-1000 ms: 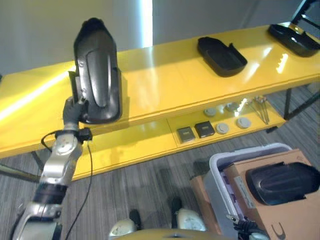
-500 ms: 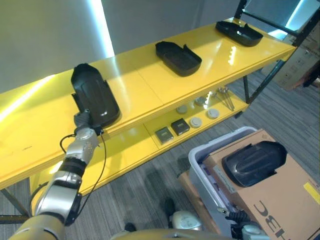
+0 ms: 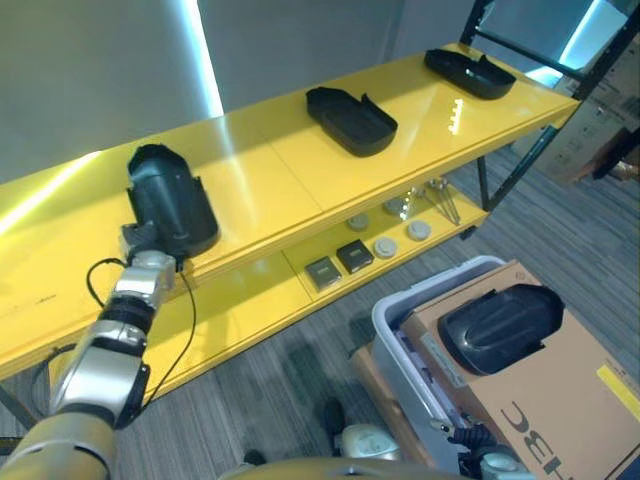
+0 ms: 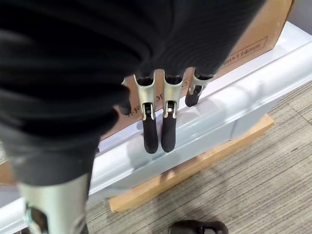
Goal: Move parts from the plastic box to the shelf.
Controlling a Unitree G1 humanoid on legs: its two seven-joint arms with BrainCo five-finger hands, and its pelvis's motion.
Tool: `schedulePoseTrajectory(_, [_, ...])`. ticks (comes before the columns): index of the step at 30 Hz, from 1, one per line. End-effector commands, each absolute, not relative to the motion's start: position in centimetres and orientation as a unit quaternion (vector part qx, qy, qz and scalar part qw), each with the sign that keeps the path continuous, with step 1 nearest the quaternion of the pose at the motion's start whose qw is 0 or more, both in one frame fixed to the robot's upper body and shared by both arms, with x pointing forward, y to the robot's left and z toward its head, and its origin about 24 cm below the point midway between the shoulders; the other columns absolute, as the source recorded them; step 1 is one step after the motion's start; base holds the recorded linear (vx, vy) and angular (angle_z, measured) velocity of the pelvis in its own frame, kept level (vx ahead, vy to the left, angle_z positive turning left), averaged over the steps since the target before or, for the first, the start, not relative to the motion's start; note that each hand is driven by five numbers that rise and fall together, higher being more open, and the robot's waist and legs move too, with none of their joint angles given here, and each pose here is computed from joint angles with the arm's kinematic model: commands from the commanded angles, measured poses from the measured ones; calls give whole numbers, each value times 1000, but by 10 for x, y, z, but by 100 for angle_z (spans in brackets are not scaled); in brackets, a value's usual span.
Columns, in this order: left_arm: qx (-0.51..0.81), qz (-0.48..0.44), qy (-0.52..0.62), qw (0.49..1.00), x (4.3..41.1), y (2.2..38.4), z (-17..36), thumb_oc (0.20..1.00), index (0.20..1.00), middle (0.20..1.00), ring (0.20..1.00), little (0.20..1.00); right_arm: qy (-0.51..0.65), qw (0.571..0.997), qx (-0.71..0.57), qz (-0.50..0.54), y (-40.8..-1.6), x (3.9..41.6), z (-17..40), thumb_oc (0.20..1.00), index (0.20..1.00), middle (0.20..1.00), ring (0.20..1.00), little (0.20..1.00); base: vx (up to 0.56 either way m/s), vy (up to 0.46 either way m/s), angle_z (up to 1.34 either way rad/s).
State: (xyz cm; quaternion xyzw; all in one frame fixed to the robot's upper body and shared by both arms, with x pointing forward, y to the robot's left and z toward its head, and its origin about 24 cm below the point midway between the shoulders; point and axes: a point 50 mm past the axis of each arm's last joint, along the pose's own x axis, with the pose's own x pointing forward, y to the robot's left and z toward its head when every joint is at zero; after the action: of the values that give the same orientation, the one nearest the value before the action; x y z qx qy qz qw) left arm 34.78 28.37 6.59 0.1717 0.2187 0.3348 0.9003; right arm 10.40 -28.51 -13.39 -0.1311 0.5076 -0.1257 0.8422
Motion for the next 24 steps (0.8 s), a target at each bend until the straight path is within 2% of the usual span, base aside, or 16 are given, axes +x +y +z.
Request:
schedulePoseTrajectory(1, [218, 371, 193, 882, 353, 308, 95, 467, 467, 467, 467, 467, 614, 776, -113, -94, -270, 36, -156, 1000, 1000, 1000, 1000, 1000, 0, 0, 0])
schedulePoseTrajectory(2, [218, 372, 193, 882, 353, 309, 95, 630, 630, 630, 630, 630, 614, 776, -113, -94, -270, 36, -156, 1000, 1000, 1000, 1000, 1000, 32, 8, 0])
schedulePoseTrajectory(3, [213, 375, 194, 881, 353, 310, 94, 1000, 1000, 1000, 1000, 1000, 615, 775, -115, -93, -271, 36, -156, 1000, 1000, 1000, 1000, 1000, 0, 0, 0])
schedulePoseTrajectory(12, [172, 386, 189, 887, 351, 307, 85, 1000, 1000, 1000, 1000, 1000, 616, 774, -116, -86, -269, 35, -157, 1000, 1000, 1000, 1000, 1000, 8, -6, -2])
schedulePoseTrajectory(16, [146, 392, 148, 896, 354, 302, 90, 1000, 1000, 1000, 1000, 1000, 617, 774, -116, -81, -266, 34, -158, 1000, 1000, 1000, 1000, 1000, 7, -1, -1])
schedulePoseTrajectory(22, [88, 382, -2, 920, 366, 286, 135, 1000, 1000, 1000, 1000, 1000, 616, 775, -113, -84, -266, 33, -158, 1000, 1000, 1000, 1000, 1000, 0, 0, 0])
schedulePoseTrajectory(24, [70, 372, -106, 919, 364, 278, 171, 1000, 1000, 1000, 1000, 1000, 616, 775, -111, -87, -265, 32, -158, 1000, 1000, 1000, 1000, 1000, -1, 4, 2])
